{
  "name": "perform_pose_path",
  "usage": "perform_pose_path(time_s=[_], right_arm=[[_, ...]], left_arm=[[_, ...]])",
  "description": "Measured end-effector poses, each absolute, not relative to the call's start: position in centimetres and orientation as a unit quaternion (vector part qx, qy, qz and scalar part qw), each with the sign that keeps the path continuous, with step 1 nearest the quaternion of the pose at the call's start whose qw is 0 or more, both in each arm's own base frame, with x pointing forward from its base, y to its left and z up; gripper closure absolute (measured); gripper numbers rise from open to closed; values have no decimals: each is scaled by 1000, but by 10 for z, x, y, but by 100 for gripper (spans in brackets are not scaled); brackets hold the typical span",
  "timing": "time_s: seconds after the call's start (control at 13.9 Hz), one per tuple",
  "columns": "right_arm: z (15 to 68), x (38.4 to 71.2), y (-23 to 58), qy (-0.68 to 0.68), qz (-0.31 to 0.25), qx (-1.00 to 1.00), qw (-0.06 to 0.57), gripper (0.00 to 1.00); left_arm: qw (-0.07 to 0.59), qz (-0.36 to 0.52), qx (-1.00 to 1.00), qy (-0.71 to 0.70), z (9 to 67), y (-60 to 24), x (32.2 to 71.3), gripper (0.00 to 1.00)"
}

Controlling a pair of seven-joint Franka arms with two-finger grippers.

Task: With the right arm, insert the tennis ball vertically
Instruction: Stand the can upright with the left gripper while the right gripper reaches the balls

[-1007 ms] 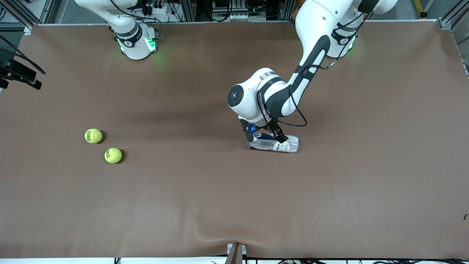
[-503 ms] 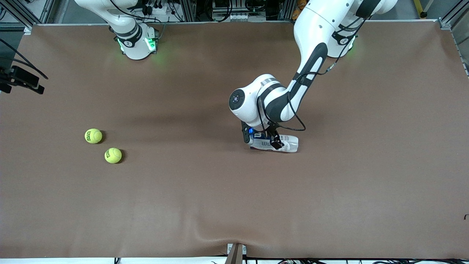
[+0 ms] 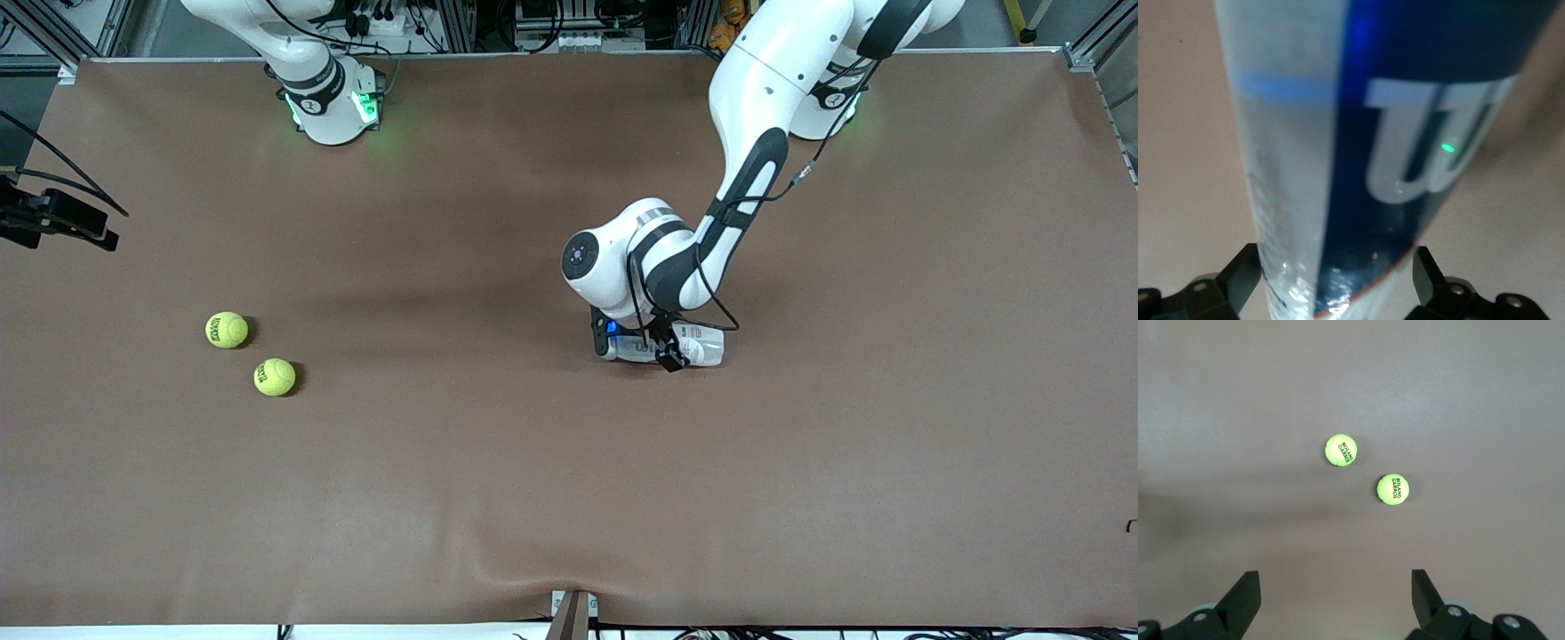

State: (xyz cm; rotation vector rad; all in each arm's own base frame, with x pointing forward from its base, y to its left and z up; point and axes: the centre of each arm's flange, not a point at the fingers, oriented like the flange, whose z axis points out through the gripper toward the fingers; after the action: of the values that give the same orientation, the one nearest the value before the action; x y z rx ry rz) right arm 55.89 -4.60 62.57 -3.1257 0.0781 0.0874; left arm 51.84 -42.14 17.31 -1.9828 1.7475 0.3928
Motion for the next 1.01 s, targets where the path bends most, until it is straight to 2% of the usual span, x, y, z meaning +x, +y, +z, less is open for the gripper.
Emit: perform_pose_path(time_s=[0.36,0.43,0.5,0.58,0.65,0.72,1.01], right_arm=[[604,572,-47,26,41,-999,5,0],[602,573,-47,25,42,-999,5,0],[598,575,-47,25,45,-999,5,0],[590,579,-47,25,50,-998,4,0],[578,585,-47,25,58,-998,4,0],[565,591,-48,25,66,-997,3,0],[536,602,-50,28,89,-996,2,0]], left_arm=[[228,130,-721,641,164,-418,525,0],[229,129,-721,641,165,-419,525,8],[229,128,-721,641,165,-419,526,8],[229,127,-721,641,166,-420,526,14],[229,125,-721,642,167,-420,527,25],[229,123,-722,642,168,-421,528,28],[223,95,-734,634,173,-430,530,29]])
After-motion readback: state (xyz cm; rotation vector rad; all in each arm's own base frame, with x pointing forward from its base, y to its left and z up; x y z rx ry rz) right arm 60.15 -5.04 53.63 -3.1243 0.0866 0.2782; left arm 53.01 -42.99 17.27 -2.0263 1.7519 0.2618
